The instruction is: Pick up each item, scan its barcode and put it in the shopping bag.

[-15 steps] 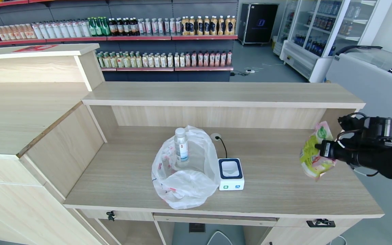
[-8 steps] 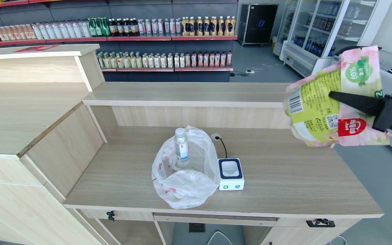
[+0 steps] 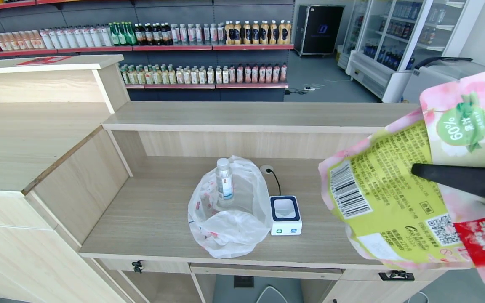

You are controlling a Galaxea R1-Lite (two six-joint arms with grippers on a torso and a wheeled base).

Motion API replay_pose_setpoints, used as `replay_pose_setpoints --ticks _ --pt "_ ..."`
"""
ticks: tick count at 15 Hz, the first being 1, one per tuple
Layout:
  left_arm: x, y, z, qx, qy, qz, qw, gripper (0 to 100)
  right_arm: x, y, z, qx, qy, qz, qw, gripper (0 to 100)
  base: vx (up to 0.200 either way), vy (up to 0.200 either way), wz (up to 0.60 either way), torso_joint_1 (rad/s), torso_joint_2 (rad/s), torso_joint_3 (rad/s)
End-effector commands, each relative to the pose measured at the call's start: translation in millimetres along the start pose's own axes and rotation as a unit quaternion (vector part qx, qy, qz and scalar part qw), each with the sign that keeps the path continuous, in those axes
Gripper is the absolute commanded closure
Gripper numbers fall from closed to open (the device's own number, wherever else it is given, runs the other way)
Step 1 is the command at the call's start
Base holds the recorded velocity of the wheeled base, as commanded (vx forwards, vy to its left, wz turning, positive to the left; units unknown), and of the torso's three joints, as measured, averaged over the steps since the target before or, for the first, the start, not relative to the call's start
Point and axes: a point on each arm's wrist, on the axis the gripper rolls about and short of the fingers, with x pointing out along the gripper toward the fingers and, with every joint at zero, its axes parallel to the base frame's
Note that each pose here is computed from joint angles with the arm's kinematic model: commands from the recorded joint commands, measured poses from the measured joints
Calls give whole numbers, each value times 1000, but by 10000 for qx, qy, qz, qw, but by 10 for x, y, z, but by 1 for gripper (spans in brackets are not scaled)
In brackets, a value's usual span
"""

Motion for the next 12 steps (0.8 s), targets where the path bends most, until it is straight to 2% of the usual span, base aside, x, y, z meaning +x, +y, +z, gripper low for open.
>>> replay_pose_setpoints --ticks 1,6,9,12 --pt "0 0 0 1 2 12 10000 0 -128 186 209 -427 -280 538 9972 100 0 0 0 0 0 0" --pt "0 0 0 1 2 5 10000 0 -125 258 437 -597 -428 1058 9917 100 0 0 0 0 0 0" --pt "0 0 0 1 2 5 10000 0 -160 266 454 -390 -64 986 9943 100 0 0 0 0 0 0" --pt "0 0 0 1 2 5 10000 0 -224 281 480 -412 -128 910 9949 100 0 0 0 0 0 0"
